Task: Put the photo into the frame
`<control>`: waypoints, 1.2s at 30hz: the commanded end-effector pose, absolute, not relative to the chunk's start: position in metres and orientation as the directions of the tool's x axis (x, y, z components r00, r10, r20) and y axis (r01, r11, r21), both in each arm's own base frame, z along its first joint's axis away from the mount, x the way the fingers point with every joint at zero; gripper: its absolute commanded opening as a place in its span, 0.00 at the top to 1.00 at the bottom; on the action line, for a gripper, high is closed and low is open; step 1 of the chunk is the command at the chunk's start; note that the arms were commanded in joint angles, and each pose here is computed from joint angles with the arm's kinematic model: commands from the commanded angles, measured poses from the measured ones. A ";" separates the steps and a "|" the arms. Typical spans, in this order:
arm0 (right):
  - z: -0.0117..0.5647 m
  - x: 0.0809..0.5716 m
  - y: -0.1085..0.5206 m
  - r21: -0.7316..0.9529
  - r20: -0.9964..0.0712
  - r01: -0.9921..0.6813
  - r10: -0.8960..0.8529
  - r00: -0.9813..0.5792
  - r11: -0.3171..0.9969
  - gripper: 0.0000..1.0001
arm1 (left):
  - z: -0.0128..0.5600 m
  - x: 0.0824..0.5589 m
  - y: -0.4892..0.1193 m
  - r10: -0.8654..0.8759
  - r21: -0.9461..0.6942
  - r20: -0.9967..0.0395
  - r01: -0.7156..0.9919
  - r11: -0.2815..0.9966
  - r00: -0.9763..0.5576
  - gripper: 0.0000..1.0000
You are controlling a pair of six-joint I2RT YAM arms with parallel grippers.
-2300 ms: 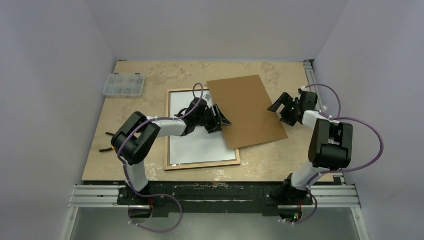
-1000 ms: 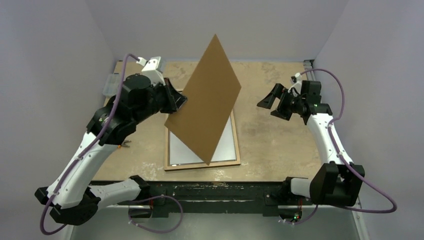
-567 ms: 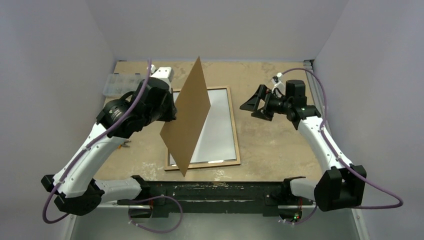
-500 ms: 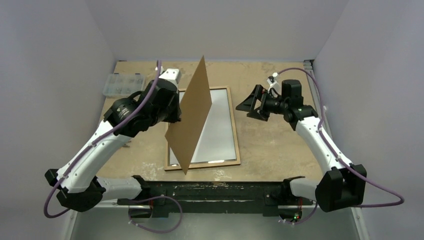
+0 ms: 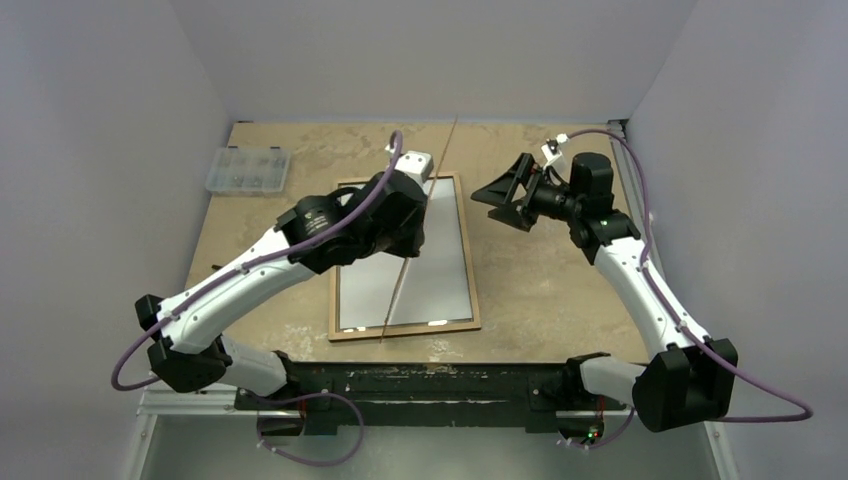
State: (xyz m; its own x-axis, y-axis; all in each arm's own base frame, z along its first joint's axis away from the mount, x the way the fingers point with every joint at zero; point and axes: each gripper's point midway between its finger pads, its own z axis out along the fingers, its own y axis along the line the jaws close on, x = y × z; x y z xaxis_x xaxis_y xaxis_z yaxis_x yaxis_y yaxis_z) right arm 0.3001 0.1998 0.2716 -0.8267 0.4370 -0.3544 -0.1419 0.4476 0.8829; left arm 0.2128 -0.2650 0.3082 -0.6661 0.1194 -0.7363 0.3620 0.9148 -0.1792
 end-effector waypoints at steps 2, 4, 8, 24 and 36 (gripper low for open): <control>0.312 0.298 0.208 0.908 -0.377 -0.226 0.452 -0.809 0.353 0.06 | 0.309 0.206 -0.306 0.102 -0.260 -0.727 0.410 0.874 -0.679 0.68; 0.315 0.298 0.210 0.912 -0.373 -0.230 0.451 -0.811 0.341 0.06 | 0.311 0.202 -0.320 0.098 -0.305 -0.727 0.448 0.840 -0.680 0.59; 0.305 0.297 0.223 0.918 -0.347 -0.214 0.419 -0.839 0.334 0.07 | 0.315 0.195 -0.334 0.068 -0.384 -0.734 0.496 0.779 -0.676 0.37; 0.248 0.277 0.224 0.842 -0.322 -0.086 0.369 -0.872 0.532 0.35 | 0.320 0.188 -0.309 -0.013 -0.448 -0.751 0.495 0.745 -0.660 0.20; 0.225 0.275 0.224 0.837 -0.303 -0.070 0.352 -0.886 0.542 1.00 | 0.283 0.209 -0.232 -0.163 -0.475 -0.683 0.264 0.839 -0.712 0.20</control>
State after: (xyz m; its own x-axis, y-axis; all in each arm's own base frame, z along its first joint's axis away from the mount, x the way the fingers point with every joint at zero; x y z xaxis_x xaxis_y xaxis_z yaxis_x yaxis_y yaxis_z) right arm 0.2737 0.2156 0.2008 -0.8928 0.3861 -0.2318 0.0419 0.5838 0.8108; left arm 0.2059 -0.2558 0.2892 -0.7074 -0.0937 -0.7006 0.3401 0.8237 -0.4536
